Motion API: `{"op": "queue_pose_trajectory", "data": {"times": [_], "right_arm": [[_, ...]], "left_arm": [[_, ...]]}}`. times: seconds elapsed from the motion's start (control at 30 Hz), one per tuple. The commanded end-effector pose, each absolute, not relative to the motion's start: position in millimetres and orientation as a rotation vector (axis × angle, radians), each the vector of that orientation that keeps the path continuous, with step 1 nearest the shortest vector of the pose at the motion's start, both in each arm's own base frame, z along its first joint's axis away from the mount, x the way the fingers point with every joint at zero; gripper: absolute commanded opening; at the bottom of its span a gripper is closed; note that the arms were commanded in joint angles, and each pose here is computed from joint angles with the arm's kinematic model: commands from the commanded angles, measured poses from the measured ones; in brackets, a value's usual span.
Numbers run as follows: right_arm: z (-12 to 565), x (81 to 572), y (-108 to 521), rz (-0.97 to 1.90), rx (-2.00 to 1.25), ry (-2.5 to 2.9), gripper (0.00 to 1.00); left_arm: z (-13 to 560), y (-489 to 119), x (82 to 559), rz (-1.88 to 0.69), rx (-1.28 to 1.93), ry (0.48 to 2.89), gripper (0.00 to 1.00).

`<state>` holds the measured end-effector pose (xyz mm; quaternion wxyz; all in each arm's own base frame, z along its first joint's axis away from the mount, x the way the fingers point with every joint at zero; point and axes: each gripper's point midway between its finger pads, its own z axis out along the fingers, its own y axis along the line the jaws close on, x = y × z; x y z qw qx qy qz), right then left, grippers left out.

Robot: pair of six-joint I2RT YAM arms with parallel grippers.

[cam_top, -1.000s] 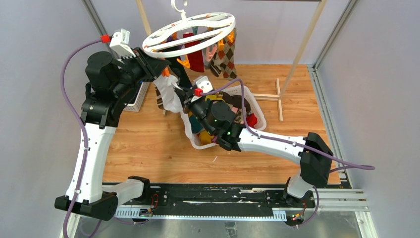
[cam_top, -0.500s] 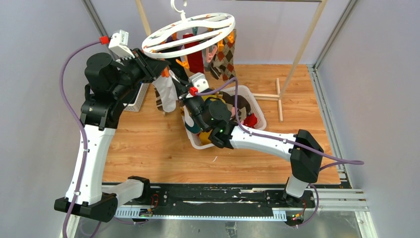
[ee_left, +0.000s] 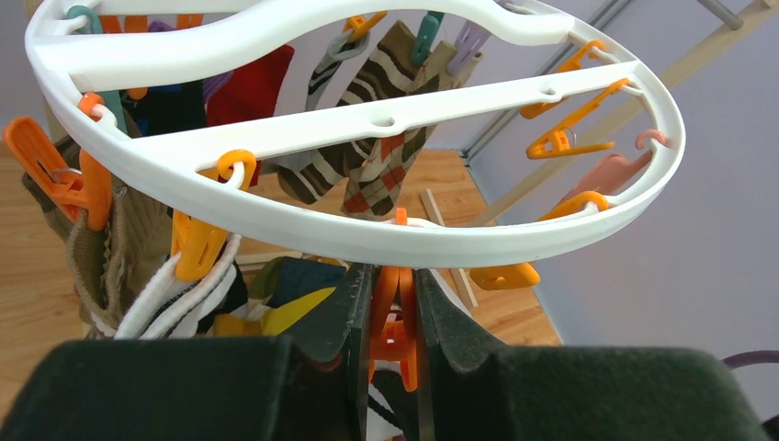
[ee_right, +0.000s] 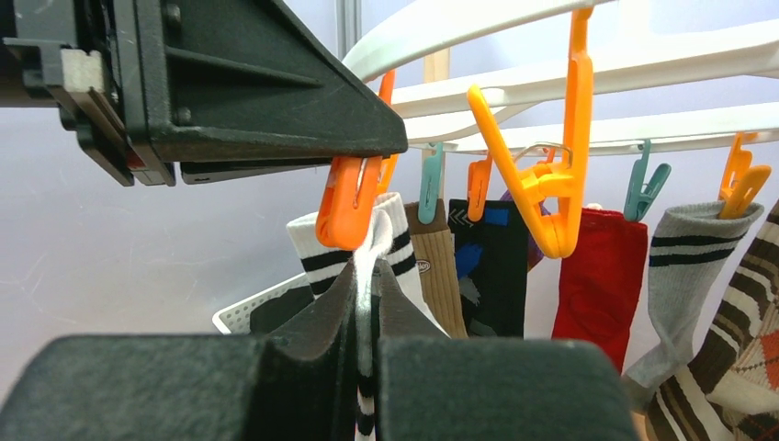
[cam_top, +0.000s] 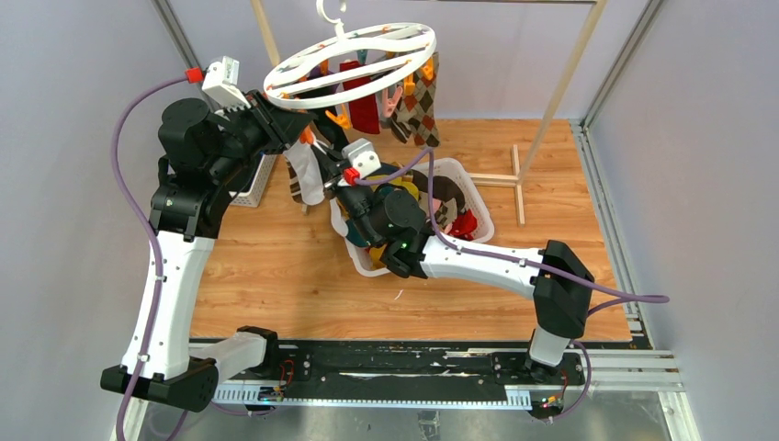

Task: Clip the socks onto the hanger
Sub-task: Clamp the sock onto the hanger.

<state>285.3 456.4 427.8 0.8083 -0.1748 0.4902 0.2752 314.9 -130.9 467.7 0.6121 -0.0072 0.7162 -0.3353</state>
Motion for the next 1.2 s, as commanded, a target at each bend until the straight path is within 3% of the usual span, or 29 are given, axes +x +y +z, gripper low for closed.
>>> {"op": "queue_pose_trajectory", "data": {"times": [0.0,1.17], "right_arm": [[448,276,462,0.607,-0.355,0.988,0.00],[460,270,466,0.538,-0.347,0.929,0.00]], "left_arm": [[468,-125,308,-0.757,-0.032,1.652,0.01],[469,-123,309,-0.749,-0.041,1.649,0.01]]}}
